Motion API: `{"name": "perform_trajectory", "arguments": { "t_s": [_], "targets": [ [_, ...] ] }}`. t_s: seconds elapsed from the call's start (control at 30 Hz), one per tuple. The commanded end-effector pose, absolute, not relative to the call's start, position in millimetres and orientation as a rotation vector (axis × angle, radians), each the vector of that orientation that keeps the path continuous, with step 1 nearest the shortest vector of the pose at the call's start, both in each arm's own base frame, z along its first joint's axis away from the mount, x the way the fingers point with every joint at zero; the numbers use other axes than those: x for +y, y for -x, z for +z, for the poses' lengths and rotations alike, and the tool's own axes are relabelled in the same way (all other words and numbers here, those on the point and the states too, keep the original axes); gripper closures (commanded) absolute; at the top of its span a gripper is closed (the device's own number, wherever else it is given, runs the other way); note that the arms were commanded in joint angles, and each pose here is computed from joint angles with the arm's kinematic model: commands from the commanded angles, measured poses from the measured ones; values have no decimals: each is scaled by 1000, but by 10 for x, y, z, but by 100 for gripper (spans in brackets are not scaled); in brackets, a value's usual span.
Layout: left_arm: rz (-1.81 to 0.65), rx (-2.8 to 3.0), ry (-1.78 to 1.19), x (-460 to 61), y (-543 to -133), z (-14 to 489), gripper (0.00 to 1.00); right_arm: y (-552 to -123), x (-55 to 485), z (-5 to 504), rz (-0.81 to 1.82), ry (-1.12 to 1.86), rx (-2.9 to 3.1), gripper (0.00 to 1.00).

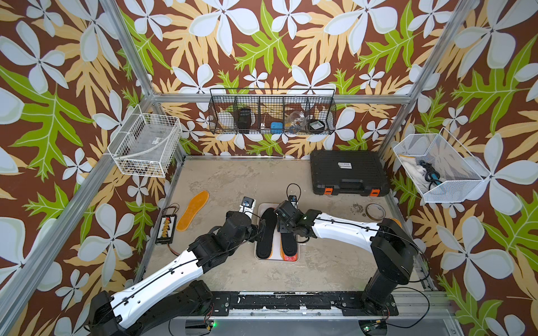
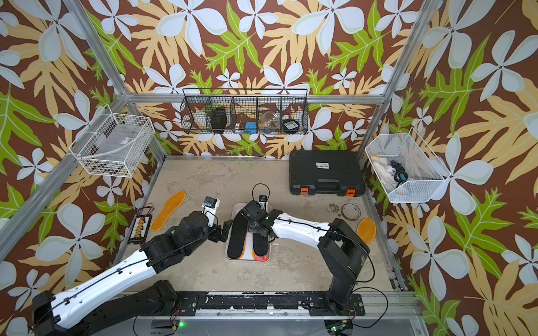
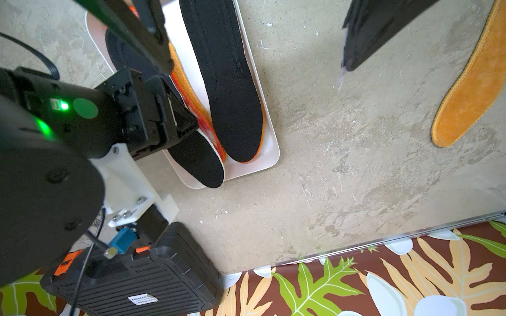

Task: Put the insoles into the storage box
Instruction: Place the insole in the storage box.

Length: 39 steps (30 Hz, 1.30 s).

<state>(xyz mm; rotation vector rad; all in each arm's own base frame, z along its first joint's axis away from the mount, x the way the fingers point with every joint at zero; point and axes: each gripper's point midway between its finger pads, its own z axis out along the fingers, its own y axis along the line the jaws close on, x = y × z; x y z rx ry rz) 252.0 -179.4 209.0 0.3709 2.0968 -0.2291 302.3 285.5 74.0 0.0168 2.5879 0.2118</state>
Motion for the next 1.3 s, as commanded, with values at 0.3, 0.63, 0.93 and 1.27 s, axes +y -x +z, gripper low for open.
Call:
{"name": "perform_trajectory", "arguments": {
  "t_s": [0.3,0.63,0.93,1.27],
  "targets": [
    [-214,2096,-363,-1765,-2523,2102,0,-2945,2729,618,129,-5,2610,32],
    [-210,2096,-359,-1753,-2522,2099,0,-2869,2722,459,101,13,2647,29],
    [-198,2094,-353,-1738,-2531,2104,0,-2916,2716,523,66,15,2636,16],
    [-123,2103,-312,-1643,-2595,2086,0,-3056,2817,1291,133,86,2521,12]
  ]
}}
